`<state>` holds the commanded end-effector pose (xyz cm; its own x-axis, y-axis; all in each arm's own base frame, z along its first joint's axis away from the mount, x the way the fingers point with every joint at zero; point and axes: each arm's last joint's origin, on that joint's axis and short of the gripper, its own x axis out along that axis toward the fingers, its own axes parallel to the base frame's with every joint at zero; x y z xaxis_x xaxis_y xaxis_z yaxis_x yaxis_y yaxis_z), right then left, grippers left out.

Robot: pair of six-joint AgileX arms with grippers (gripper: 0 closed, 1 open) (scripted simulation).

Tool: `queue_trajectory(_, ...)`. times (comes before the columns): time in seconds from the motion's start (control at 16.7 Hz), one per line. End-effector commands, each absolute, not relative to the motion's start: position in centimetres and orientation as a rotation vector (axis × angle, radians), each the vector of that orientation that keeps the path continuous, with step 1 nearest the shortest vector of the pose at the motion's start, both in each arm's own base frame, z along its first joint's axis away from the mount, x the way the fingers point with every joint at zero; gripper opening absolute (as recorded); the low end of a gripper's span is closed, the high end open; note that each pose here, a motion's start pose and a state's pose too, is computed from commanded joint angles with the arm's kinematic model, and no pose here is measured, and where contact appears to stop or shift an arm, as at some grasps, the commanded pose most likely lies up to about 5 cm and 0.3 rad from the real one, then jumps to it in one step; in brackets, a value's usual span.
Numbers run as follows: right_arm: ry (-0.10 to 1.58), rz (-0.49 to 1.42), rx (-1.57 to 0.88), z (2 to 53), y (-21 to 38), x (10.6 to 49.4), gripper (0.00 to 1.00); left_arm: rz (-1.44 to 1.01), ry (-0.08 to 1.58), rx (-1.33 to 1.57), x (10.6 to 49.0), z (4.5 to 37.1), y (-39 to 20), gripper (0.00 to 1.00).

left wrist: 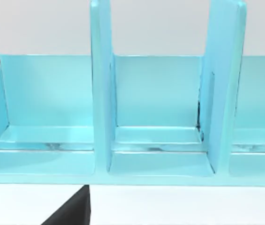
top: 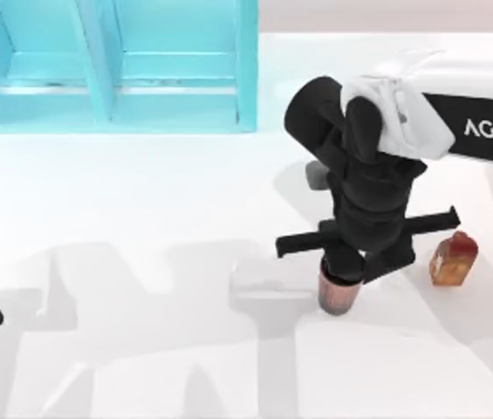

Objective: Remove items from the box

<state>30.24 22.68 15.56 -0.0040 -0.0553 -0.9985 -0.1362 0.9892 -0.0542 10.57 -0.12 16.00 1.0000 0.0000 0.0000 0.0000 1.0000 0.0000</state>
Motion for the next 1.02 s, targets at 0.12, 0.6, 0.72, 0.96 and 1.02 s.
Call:
queue_trajectory(0.12, 1.575, 0.064, -0.150, 15.56, 22.68, 30.24, 0.08, 0.000, 0.000, 0.000, 10.57, 16.00, -0.12, 1.00)
queue_trajectory(0.6, 1.575, 0.064, -0.150, 15.56, 22.68, 30.24, 0.68, 0.000, 0.000, 0.000, 10.57, 16.00, -0.12, 1.00)
queue_trajectory(0.72, 1.575, 0.064, -0.150, 15.56, 22.68, 30.24, 0.83, 0.000, 0.000, 0.000, 10.57, 16.00, -0.12, 1.00)
queue_trajectory(0.96, 1.575, 0.064, -0.150, 15.56, 22.68, 30.24, 1.00, 0.000, 0.000, 0.000, 10.57, 16.00, -0.12, 1.00)
queue_trajectory(1.02, 1.575, 0.064, -0.150, 15.56, 22.68, 30.24, 1.00, 0.000, 0.000, 0.000, 10.57, 16.00, -0.12, 1.00)
